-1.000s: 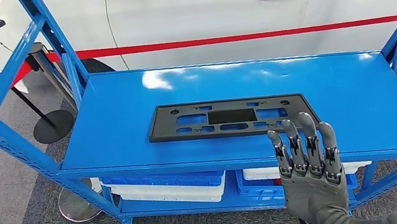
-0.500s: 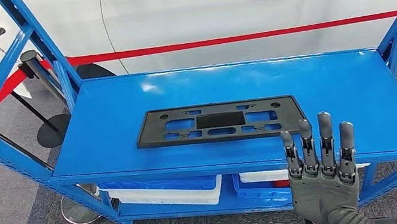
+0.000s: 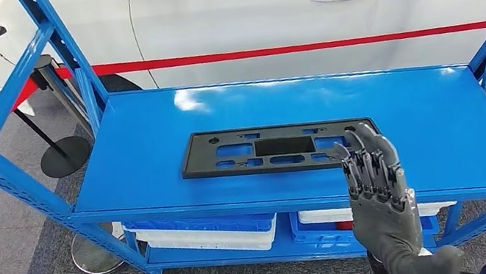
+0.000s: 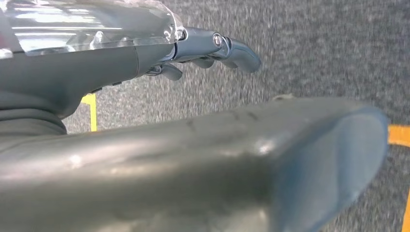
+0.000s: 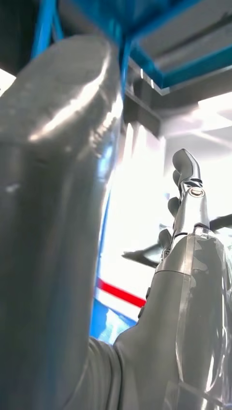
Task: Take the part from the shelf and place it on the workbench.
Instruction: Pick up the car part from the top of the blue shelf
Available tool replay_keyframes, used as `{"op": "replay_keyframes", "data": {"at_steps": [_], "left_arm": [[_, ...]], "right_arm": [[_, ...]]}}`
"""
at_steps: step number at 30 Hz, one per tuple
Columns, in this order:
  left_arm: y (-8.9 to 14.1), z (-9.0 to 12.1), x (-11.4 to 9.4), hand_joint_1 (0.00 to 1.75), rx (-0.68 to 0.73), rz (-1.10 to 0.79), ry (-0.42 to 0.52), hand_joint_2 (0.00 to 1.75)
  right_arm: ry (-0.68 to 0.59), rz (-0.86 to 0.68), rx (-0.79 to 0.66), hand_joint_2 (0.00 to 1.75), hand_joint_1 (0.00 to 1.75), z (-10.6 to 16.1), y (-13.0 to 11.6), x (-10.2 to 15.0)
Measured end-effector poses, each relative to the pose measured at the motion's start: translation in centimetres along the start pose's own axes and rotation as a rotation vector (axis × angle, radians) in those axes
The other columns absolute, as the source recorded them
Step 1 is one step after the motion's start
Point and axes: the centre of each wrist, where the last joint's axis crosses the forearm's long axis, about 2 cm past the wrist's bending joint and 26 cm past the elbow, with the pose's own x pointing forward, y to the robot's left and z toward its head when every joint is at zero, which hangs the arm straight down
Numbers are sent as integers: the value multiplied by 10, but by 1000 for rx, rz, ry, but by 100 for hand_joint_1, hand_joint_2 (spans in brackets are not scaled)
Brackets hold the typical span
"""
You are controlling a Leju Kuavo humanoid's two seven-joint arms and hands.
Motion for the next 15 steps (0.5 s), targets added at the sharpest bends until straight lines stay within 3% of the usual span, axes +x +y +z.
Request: {"op": "replay_keyframes", "data": {"at_steps": [8, 15], "left_arm": [[-1, 0, 4, 0, -7, -13, -10, 0], [-1, -1, 6, 0, -9, -18, -14, 0]], "right_arm": [[23, 276, 36, 0, 0, -4, 0, -10], [23, 354, 83, 0, 0, -10, 3, -22]]}}
